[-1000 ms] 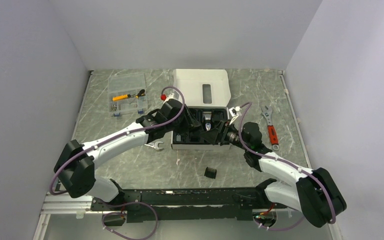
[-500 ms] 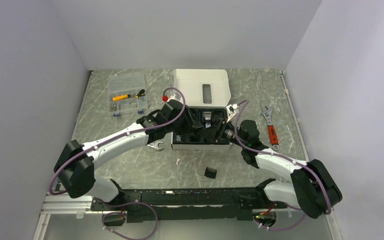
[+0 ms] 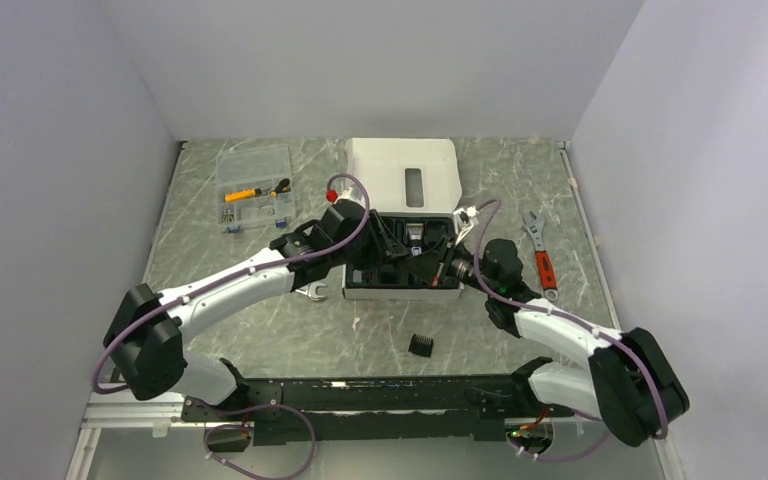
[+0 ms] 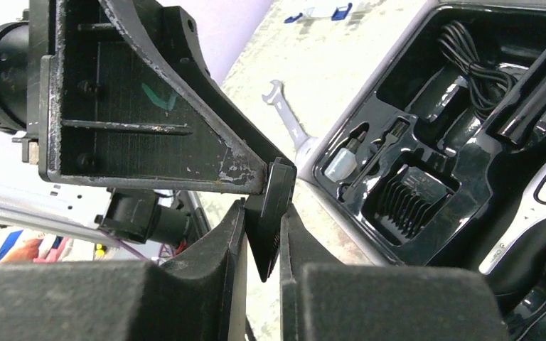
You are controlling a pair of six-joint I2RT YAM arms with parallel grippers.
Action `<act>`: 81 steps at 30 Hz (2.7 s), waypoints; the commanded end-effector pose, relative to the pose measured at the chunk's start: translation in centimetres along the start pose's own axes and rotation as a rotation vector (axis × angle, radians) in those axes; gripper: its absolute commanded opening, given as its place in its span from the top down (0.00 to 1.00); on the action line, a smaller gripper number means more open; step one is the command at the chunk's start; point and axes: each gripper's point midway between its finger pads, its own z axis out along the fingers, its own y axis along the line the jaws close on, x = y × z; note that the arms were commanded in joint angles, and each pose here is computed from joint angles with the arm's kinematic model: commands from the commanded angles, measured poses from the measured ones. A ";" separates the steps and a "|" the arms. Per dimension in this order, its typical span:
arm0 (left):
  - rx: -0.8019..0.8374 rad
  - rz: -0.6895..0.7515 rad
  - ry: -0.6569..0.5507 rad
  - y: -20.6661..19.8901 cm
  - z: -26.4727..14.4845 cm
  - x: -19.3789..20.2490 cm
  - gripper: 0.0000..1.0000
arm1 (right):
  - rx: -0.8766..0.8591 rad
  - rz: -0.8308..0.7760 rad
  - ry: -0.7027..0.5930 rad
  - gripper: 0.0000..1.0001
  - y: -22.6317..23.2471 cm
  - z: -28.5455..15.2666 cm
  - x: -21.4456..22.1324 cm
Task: Sort the hair-cutting tools
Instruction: Pick up the haircut tool at the center of the board.
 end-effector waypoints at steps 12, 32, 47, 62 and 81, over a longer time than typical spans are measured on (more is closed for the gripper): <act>0.532 0.292 -0.083 0.6 -8.3 -4.2 0.24 | -0.255 -0.073 0.165 1.00 6.6 -5.2 -0.8; 1.220 0.496 0.219 -5.1 -15.7 4.1 0.38 | -0.605 -0.088 0.339 1.00 14.1 -7.7 3.7; 0.904 0.639 0.367 -2.3 -12.6 7.8 0.42 | -0.619 -0.110 0.342 1.00 14.8 -8.0 3.3; 0.945 0.663 0.383 -3.8 -13.1 8.8 0.51 | -0.609 -0.126 0.344 1.00 14.7 -8.0 3.5; 0.965 0.698 0.370 -5.1 -13.3 9.4 0.81 | -0.591 -0.130 0.341 1.00 14.4 -7.9 3.8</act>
